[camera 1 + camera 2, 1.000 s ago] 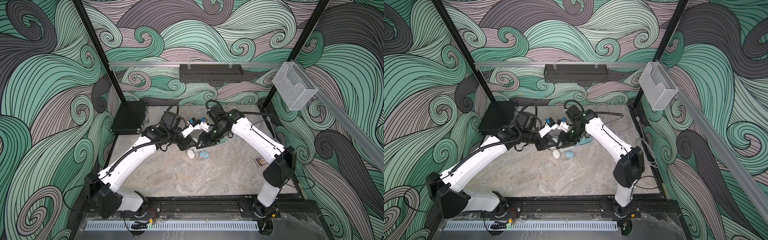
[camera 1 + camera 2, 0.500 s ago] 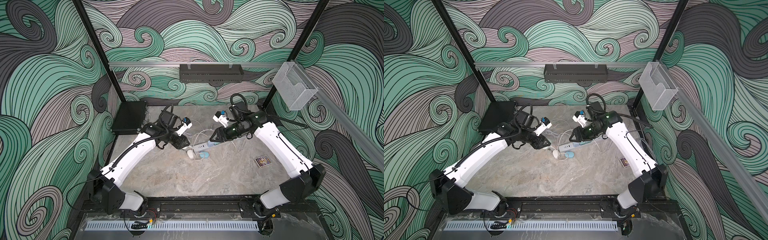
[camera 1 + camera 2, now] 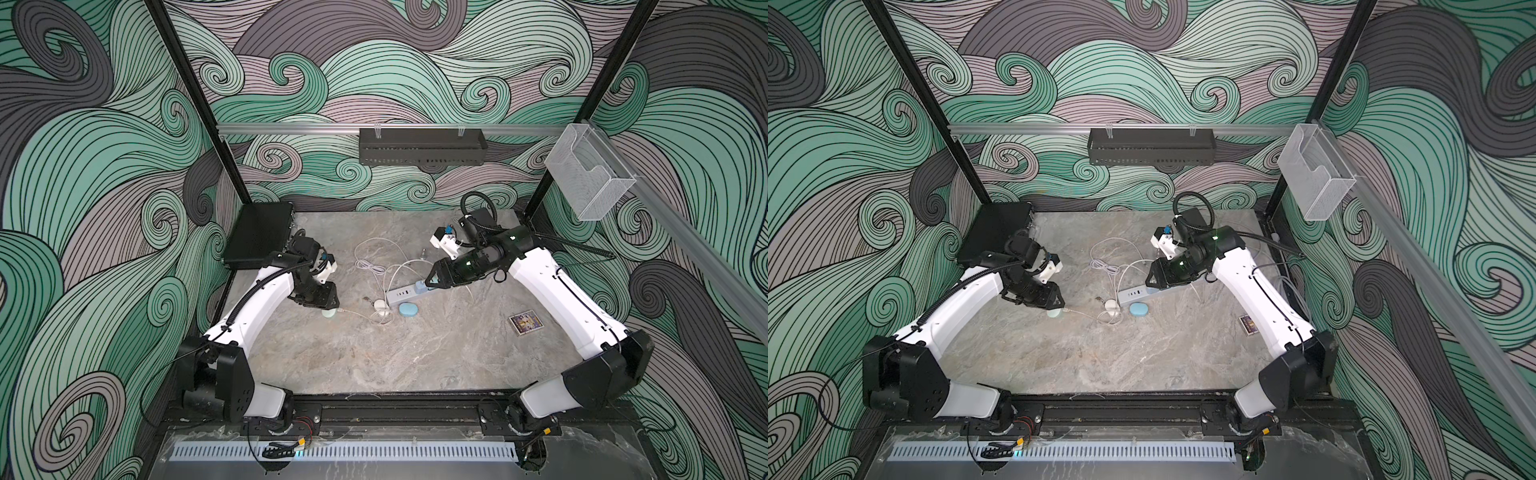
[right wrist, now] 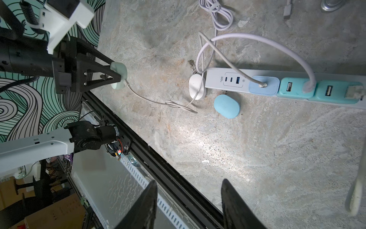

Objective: Charge the bluetooth headset
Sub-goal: Place the bluetooth headset at the center of the board.

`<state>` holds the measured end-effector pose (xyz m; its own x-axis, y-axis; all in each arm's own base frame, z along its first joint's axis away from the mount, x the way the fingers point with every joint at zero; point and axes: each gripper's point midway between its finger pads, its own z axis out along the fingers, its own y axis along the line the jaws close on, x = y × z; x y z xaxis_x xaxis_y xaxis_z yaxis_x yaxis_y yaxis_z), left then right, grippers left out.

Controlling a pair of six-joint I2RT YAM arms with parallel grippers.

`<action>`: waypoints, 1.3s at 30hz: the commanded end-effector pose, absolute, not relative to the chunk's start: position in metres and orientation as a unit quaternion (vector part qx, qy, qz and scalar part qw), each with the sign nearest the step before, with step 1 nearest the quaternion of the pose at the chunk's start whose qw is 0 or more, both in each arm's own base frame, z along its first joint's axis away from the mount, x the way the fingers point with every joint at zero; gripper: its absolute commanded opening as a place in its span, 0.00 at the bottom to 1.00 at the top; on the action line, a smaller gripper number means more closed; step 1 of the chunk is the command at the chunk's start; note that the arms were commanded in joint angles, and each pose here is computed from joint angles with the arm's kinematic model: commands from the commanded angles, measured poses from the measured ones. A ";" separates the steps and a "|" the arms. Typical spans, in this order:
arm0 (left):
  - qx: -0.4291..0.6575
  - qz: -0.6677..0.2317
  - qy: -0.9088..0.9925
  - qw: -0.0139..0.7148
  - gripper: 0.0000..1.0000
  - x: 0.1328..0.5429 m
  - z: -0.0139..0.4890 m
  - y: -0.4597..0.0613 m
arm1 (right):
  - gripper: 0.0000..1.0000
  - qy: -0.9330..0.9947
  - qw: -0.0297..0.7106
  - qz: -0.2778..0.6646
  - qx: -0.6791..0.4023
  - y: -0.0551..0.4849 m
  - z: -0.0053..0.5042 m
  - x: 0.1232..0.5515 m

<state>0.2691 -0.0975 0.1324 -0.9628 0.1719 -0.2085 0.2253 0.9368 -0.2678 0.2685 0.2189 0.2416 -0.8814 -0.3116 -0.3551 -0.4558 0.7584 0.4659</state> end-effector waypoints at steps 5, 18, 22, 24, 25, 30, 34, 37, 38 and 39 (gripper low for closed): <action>-0.027 -0.115 0.991 0.067 0.00 0.287 0.097 -0.053 | 0.52 0.937 0.140 0.255 -0.193 0.208 0.240 0.271; -0.197 -0.102 0.971 0.090 0.00 0.331 0.058 0.033 | 0.53 0.943 0.148 0.234 -0.183 0.199 0.236 0.280; -0.210 -0.125 0.966 0.082 0.00 0.335 0.047 0.027 | 0.53 0.943 0.148 0.237 -0.181 0.199 0.236 0.282; -0.213 -0.129 0.966 0.071 0.00 0.336 0.040 0.025 | 0.53 0.943 0.150 0.238 -0.180 0.200 0.236 0.283; -0.214 -0.130 0.966 0.066 0.00 0.336 0.036 0.025 | 0.53 0.942 0.151 0.239 -0.179 0.200 0.237 0.283; -0.221 -0.130 0.966 0.043 0.02 0.335 0.023 0.025 | 0.54 0.941 0.157 0.243 -0.176 0.200 0.238 0.283; -0.223 -0.131 0.965 0.049 0.29 0.336 0.025 0.025 | 0.53 0.940 0.159 0.244 -0.175 0.198 0.238 0.282; -0.213 -0.155 0.961 0.089 0.48 0.345 0.049 0.019 | 0.54 0.941 0.158 0.243 -0.174 0.196 0.237 0.281; -0.207 -0.161 0.958 0.112 0.52 0.349 0.061 0.018 | 0.53 0.941 0.159 0.243 -0.175 0.196 0.237 0.280; -0.197 -0.168 0.957 0.133 0.54 0.352 0.073 0.015 | 0.53 0.941 0.159 0.242 -0.174 0.195 0.236 0.281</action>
<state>0.3360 0.0214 0.0345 -0.9009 -0.4294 -0.0632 -0.3930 0.8688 -0.3012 0.2812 0.1995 0.2303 -0.8932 -0.2673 -0.3617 -0.4079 0.8200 0.4014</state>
